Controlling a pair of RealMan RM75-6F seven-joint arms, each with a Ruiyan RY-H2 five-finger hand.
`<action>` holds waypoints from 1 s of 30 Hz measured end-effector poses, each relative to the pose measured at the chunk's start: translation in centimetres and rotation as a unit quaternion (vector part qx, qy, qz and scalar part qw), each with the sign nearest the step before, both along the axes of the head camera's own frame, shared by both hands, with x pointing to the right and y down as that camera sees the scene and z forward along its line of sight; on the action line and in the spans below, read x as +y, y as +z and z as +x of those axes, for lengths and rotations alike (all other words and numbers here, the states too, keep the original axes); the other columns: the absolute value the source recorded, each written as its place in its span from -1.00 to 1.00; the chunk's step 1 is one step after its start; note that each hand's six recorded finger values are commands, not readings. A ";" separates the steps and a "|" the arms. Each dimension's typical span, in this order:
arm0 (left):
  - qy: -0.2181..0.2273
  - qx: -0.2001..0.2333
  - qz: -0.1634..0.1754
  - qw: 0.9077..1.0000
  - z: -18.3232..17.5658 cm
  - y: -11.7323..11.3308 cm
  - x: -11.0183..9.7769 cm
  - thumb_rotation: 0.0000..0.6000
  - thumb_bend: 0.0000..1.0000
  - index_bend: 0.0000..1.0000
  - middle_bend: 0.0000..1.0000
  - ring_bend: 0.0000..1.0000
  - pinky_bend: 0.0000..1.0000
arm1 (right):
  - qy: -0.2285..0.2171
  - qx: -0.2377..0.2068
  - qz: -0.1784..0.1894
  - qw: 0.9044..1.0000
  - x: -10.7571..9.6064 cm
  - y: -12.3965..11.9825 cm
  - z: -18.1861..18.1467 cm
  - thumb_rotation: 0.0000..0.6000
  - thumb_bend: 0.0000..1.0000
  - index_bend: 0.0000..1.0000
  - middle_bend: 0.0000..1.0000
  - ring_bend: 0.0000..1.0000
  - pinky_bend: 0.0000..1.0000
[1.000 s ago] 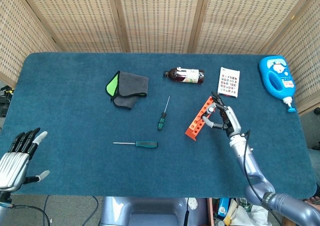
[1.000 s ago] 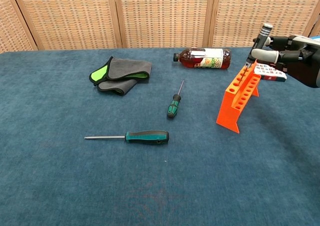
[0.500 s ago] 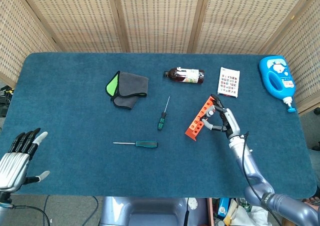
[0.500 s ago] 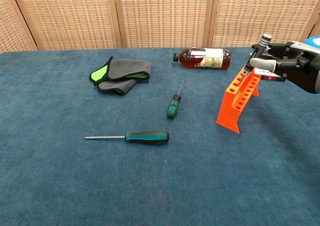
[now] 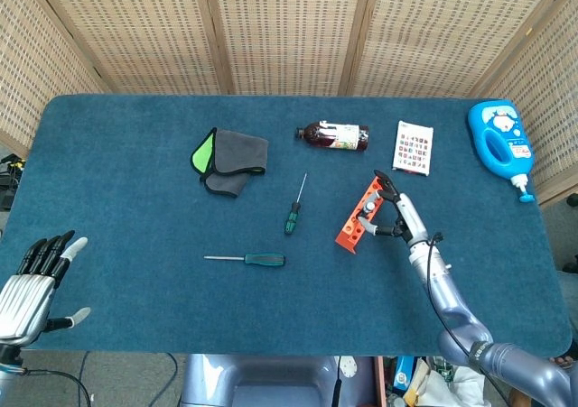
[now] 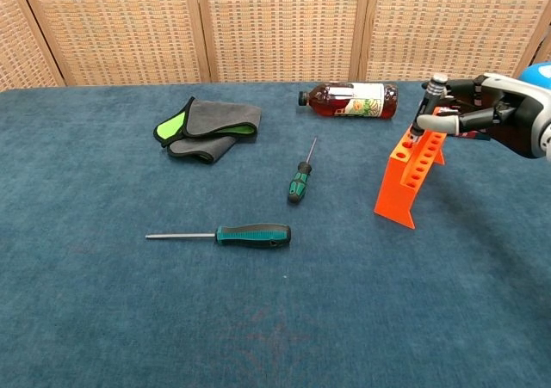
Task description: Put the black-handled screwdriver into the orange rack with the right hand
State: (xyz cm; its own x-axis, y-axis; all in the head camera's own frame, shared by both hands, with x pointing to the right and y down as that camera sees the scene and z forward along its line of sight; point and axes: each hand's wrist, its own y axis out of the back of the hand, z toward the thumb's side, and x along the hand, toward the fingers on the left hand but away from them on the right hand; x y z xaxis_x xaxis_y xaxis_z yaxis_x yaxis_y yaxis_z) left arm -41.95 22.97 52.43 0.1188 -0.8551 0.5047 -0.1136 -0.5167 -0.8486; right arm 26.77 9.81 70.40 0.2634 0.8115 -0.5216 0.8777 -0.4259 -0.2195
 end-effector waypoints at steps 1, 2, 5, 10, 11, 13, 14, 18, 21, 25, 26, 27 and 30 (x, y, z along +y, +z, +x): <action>0.000 0.000 0.000 1.000 0.0 0.0 0.0 1.00 -1.00 -1.00 -1.00 -1.00 -1.00 | -0.006 0.007 -0.002 1.000 0.0 0.0 -0.1 1.00 -0.29 0.30 -0.97 -1.00 -1.00; 0.000 0.000 0.000 1.000 0.0 0.0 0.0 1.00 -1.00 -1.00 -1.00 -1.00 -1.00 | -0.010 0.011 -0.004 1.000 0.0 0.0 -0.2 1.00 -0.29 0.30 -0.97 -1.00 -1.00; 0.000 0.001 0.000 1.000 0.0 0.0 0.0 1.00 -1.00 -1.00 -1.00 -1.00 -1.00 | -0.018 0.023 -0.009 1.000 -0.2 0.0 -0.4 1.00 -0.29 0.30 -0.97 -1.00 -1.00; 0.000 0.002 -0.002 1.000 0.0 0.0 0.0 1.00 -1.00 -1.00 -1.00 -1.00 -1.00 | -0.022 0.034 -0.015 0.999 -0.5 -0.1 -0.6 1.00 -0.28 0.30 -0.97 -1.00 -1.00; 0.000 0.002 -0.002 1.000 0.0 0.0 0.0 1.00 -1.00 -1.00 -1.00 -1.00 -1.00 | -0.023 0.036 -0.016 0.999 -0.5 -0.1 -0.6 1.00 -0.28 0.30 -0.97 -1.00 -1.00; 0.000 0.003 -0.002 1.000 0.0 0.0 -0.1 1.00 -1.00 -1.00 -1.00 -1.00 -1.00 | -0.022 0.038 -0.017 0.999 -0.6 -0.2 -0.6 1.00 -0.28 0.30 -0.97 -1.00 -1.00; 0.000 0.003 -0.002 1.000 0.0 0.0 0.0 1.00 -1.00 -1.00 -1.00 -1.00 -1.00 | -0.022 0.039 -0.017 0.999 -0.7 -0.2 -0.6 1.00 -0.29 0.30 -0.97 -1.00 -1.00; 0.000 0.004 -0.003 1.000 0.0 0.0 0.0 1.00 -1.00 -1.00 -1.00 -1.00 -1.00 | -0.021 0.041 -0.018 0.999 -0.8 -0.2 -0.7 1.00 -0.29 0.30 -0.97 -1.00 -1.00; 0.000 0.004 -0.003 1.000 0.0 0.0 -0.1 1.00 -1.00 -1.00 -1.00 -1.00 -1.00 | -0.019 0.041 -0.018 0.999 -0.9 -0.2 -0.6 1.00 -0.29 0.30 -0.97 -1.00 -1.00; 0.000 0.004 -0.004 1.000 0.0 0.0 0.0 1.00 -1.00 -1.00 -1.00 -1.00 -1.00 | -0.021 0.041 -0.012 0.999 -0.8 -0.3 -0.5 1.00 -0.29 0.30 -0.97 -1.00 -1.00; 0.001 0.004 -0.005 1.000 0.0 0.0 0.0 1.00 -1.00 -1.00 -1.00 -1.00 -1.00 | -0.023 0.041 -0.011 0.999 -0.7 -0.4 -0.5 1.00 -0.29 0.30 -0.97 -1.00 -1.00; 0.001 0.003 -0.005 1.000 0.0 0.1 0.0 1.00 -1.00 -1.00 -1.00 -1.00 -1.00 | -0.026 0.041 -0.009 0.999 -0.6 -0.4 -0.6 1.00 -0.29 0.30 -0.97 -1.00 -1.00; 0.002 0.003 -0.006 1.000 0.0 0.1 0.0 1.00 -1.00 -1.00 -1.00 -1.00 -1.00 | -0.043 0.049 -0.001 0.998 -0.3 -0.3 -0.5 1.00 -0.31 0.30 -0.97 -1.00 -1.00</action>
State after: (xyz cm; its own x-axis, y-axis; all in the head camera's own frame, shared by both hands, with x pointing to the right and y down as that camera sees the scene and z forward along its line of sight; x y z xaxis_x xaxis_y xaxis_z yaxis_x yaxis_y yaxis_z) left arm -41.90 22.99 52.52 0.1248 -0.8488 0.5138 -0.1159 -0.5268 -0.8420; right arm 26.26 9.51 70.12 0.2799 0.7870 -0.5499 0.8118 -0.4998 -0.3020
